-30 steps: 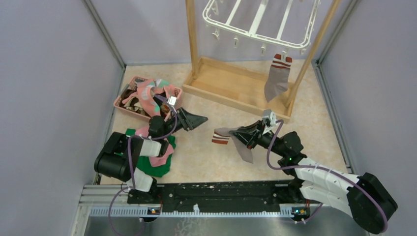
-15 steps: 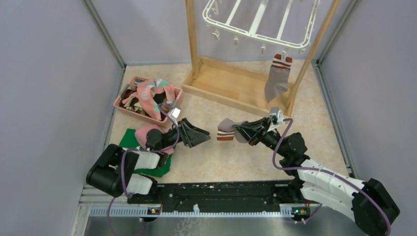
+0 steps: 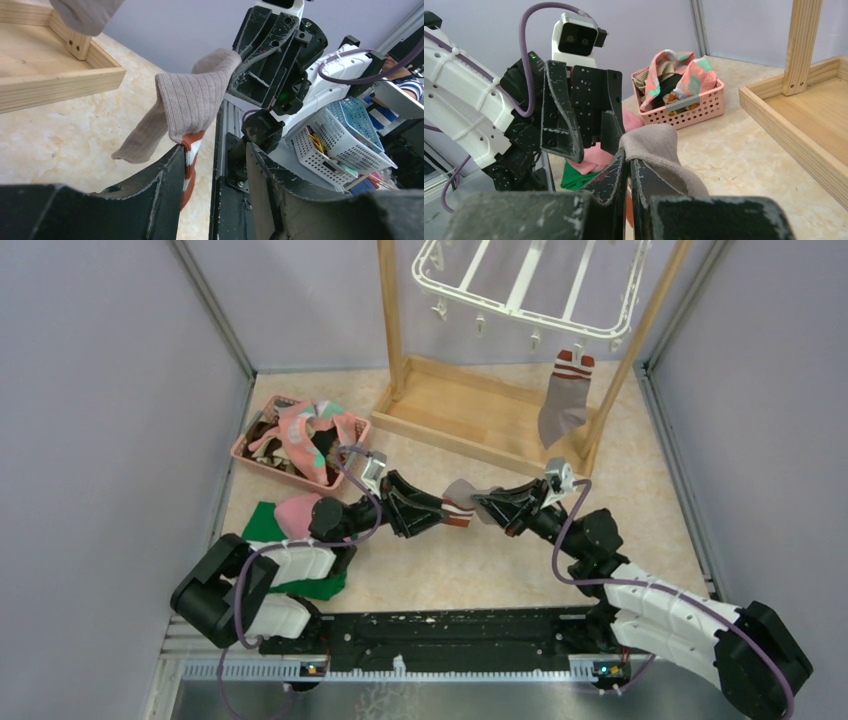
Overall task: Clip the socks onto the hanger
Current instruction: Pick up the sock from the bin.
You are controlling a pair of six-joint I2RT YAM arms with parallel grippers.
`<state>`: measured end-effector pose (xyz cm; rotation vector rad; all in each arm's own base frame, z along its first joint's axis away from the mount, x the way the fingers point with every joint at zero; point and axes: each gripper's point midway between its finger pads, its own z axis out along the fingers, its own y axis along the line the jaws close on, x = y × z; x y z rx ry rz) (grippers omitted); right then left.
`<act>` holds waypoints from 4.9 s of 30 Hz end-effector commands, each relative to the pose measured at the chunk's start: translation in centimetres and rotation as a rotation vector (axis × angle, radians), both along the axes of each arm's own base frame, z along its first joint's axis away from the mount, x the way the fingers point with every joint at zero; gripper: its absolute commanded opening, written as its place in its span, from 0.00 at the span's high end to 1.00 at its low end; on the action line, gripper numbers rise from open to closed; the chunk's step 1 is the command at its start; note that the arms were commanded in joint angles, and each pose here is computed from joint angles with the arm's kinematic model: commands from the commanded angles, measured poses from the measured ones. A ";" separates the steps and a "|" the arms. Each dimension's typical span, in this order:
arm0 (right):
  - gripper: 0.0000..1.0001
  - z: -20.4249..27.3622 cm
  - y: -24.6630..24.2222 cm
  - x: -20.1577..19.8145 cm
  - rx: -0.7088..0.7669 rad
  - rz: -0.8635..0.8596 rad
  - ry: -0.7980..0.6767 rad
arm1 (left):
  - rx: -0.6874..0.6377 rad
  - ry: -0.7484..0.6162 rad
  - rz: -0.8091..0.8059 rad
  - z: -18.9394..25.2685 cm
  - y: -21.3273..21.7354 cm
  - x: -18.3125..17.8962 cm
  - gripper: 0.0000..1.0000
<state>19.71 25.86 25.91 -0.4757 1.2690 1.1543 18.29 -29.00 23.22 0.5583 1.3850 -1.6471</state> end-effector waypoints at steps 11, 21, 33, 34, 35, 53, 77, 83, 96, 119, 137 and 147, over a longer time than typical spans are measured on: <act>1.00 2.0 0.3 -0.1 0.027 0.007 -0.054 | 0.033 0.024 0.001 0.2 -1.2 1.4 1.00; 0.76 -0.1 -1.3 2.2 -0.080 -0.154 -0.006 | -0.009 0.155 0.073 1.5 0.3 1.8 1.00; 0.22 -0.4 -1.5 0.4 -0.151 -0.109 -0.198 | -0.106 0.435 0.335 3.1 3.8 5.1 1.00; 0.20 -0.2 -1.4 -0.1 -0.138 -0.088 -0.232 | -0.108 0.449 0.341 3.2 3.8 5.2 1.00; 0.19 0.1 -1.3 -0.6 -0.126 -0.070 -0.262 | -0.110 0.462 0.345 3.3 3.9 5.3 1.00; 0.17 -2.2 3.4 -1.4 -0.337 -0.057 -0.520 | -0.154 0.528 0.195 4.5 2.1 4.6 1.00; 1.00 1.5 3.0 -1.1 -0.274 -0.264 -0.619 | -0.167 0.533 0.190 4.1 1.6 4.2 1.00; 1.00 1.1 3.2 -1.4 -0.288 -0.225 -0.571 | -0.157 0.514 0.202 3.8 1.7 4.3 0.96; 1.00 1.0 1.6 -1.0 -0.330 -0.262 -0.475 | -0.026 0.086 0.429 2.0 4.8 4.2 0.26; 1.00 4.1 -0.3 -1.7 -0.332 -0.266 -0.446 | 0.012 -0.980 0.131 4.4 1.1 -3.4 0.03; 1.00 4.2 -0.5 -1.6 -0.302 -0.241 -0.419 | 0.056 -0.896 0.218 4.1 -3.1 -0.8 0.42; 1.00 3.7 -0.8 -1.5 -0.301 -0.239 -0.411 | 0.045 -0.864 0.226 4.2 -3.9 -0.1 0.83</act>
